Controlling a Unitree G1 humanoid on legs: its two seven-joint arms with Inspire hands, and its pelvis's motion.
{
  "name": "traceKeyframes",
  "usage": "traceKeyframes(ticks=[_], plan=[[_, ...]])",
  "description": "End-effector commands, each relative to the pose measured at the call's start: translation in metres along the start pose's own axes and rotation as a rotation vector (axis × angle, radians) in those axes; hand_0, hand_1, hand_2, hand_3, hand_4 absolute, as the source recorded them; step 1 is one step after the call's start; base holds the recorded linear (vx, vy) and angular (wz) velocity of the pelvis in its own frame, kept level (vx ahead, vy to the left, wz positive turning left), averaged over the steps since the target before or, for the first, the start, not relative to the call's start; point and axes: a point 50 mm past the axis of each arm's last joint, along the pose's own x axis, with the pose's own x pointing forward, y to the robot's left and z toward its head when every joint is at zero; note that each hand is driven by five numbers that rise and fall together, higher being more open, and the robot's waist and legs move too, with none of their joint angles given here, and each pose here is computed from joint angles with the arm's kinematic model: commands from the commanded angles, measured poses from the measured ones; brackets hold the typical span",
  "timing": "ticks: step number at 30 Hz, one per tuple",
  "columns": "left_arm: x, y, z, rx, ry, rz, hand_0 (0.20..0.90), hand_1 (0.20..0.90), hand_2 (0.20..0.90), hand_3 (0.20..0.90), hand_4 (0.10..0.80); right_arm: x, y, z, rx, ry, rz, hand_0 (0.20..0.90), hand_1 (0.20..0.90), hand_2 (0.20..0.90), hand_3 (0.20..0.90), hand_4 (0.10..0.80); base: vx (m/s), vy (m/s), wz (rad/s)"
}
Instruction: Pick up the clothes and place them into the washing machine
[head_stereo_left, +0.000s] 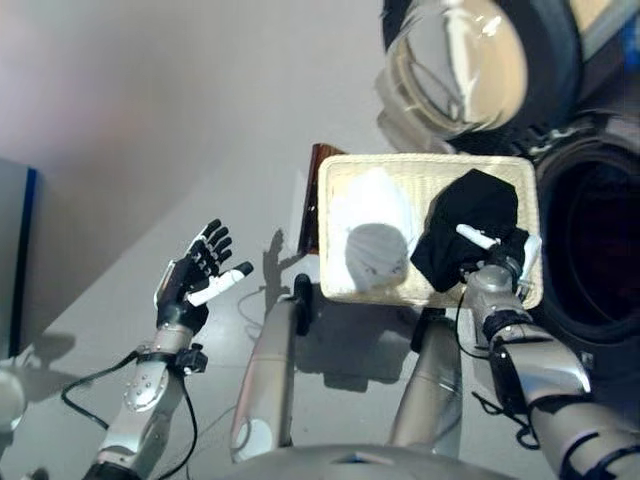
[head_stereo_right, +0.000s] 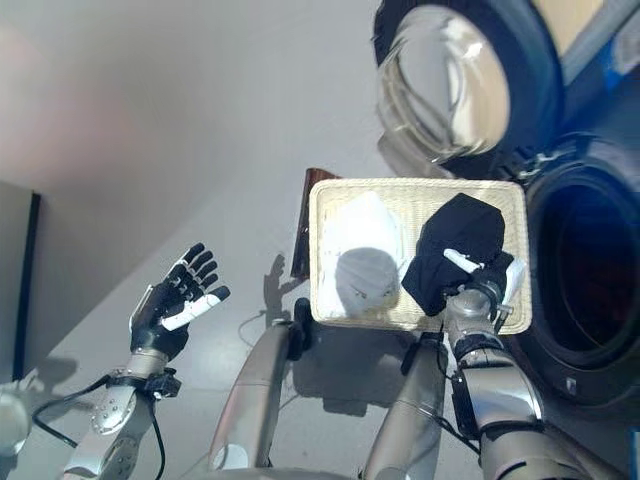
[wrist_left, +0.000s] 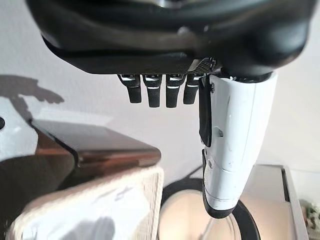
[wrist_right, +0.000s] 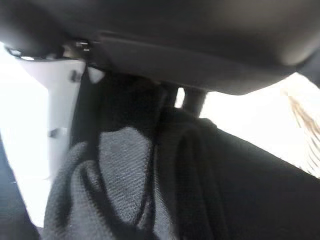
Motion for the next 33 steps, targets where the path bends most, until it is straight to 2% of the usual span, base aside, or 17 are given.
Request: traceKeyframes(ticks=[1,8,11,16,22,33], plan=[[0.003,0.01,0.027,-0.018,-0.178,0.042,0.9,0.9,0.9,0.9,0.8,0.01,-0.023,0.035,0.334,-0.149,-0.057,0.2,0.2,0.2,0.2,0.3,0.005,-0.032,-0.09],[-0.001,0.006,0.015,-0.075,-0.128,0.041,0.9,0.9,0.9,0.9,0.8,0.004,-0.032,0.02,1.057,-0.038,-0.22,0.2,0.2,0.2,0.2,0.3,0.0,0.0,0.0],[-0.002,0.002,0.012,-0.098,-0.117,0.031,0.9,0.9,0.9,0.9,0.8,0.0,-0.022,0.019,1.218,-0.004,-0.256,0.2,0.2,0.2,0.2,0.3,0.006,0.0,0.01],[-0.004,-0.003,0.011,-0.115,-0.106,0.013,0.9,0.9,0.9,0.9,0.8,0.003,-0.02,0.029,1.346,0.0,-0.318,0.2,0.2,0.2,0.2,0.3,0.02,-0.003,0.0],[-0.006,-0.004,0.011,-0.105,-0.098,-0.016,0.9,0.9,0.9,0.9,0.8,0.017,-0.04,0.051,1.416,-0.035,-0.415,0.2,0.2,0.2,0.2,0.3,-0.013,-0.001,0.01],[-0.007,-0.005,0.01,-0.095,-0.078,-0.054,0.9,0.9,0.9,0.9,0.8,0.041,-0.114,0.111,1.479,-0.212,-0.6,0.2,0.2,0.2,0.2,0.3,0.001,0.002,0.01]])
